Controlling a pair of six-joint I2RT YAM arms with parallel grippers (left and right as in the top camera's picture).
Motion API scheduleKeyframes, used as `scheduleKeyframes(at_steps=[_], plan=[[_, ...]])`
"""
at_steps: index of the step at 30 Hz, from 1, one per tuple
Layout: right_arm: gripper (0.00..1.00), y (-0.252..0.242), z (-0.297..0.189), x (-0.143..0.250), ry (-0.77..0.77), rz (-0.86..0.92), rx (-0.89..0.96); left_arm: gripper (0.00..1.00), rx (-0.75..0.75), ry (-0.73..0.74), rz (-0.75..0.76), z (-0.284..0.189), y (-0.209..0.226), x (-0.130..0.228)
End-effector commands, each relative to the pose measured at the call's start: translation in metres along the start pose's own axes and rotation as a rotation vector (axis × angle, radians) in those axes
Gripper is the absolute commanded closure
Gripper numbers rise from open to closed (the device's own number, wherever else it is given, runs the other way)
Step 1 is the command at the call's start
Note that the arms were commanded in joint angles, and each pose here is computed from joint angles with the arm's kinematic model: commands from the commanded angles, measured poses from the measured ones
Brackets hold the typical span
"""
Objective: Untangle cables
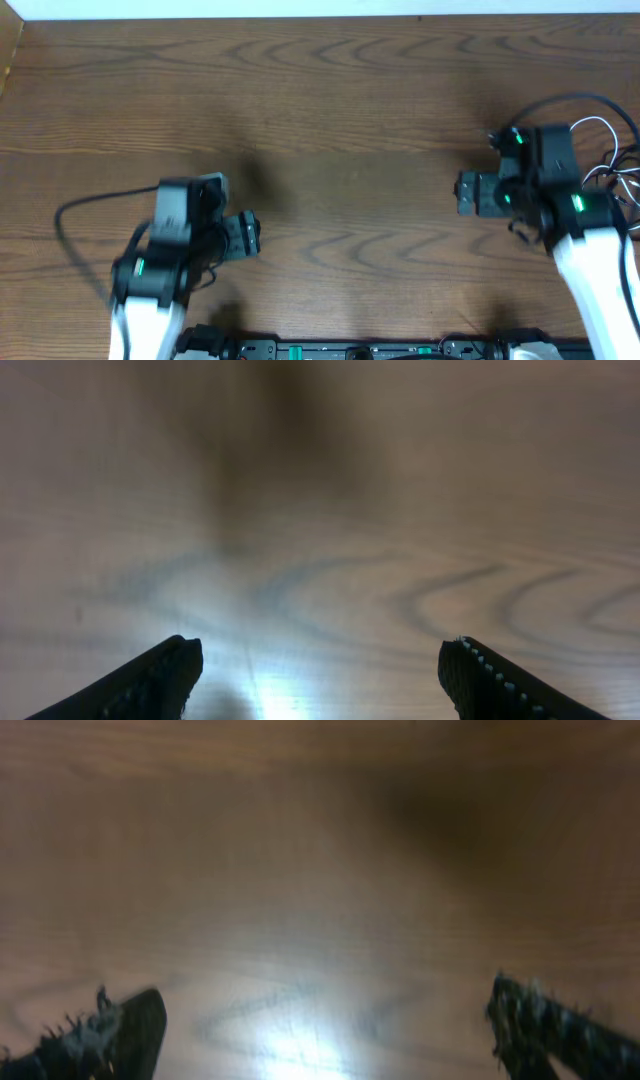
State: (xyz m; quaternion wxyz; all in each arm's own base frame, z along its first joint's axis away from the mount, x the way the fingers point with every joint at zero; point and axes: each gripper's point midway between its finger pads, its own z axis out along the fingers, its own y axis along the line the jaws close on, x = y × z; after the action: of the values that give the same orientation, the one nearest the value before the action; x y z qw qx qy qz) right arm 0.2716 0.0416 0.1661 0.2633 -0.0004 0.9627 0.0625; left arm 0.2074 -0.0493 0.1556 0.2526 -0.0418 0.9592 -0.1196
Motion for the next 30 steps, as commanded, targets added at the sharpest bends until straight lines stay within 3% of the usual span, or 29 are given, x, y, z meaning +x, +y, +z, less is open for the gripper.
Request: scheduleKeyframes(at_steps=[1,2,9,30], plan=[[0.01,-0.001,-0.018,0.009,-0.118,0.004,-0.012,0.19,0.048,-0.133,0.102,-0.02,-0.008,0.003],[0.01,0.0,-0.024,0.01,-0.153,0.002,-0.017,0.02,0.057,-0.173,0.108,-0.027,-0.009,0.003],[0.01,0.001,-0.056,0.017,-0.292,-0.007,-0.036,0.02,0.112,-0.34,0.138,-0.059,-0.017,0.003],[0.01,-0.001,-0.057,0.03,-0.259,-0.005,-0.032,0.02,0.108,-0.32,0.135,-0.058,-0.015,0.009]])
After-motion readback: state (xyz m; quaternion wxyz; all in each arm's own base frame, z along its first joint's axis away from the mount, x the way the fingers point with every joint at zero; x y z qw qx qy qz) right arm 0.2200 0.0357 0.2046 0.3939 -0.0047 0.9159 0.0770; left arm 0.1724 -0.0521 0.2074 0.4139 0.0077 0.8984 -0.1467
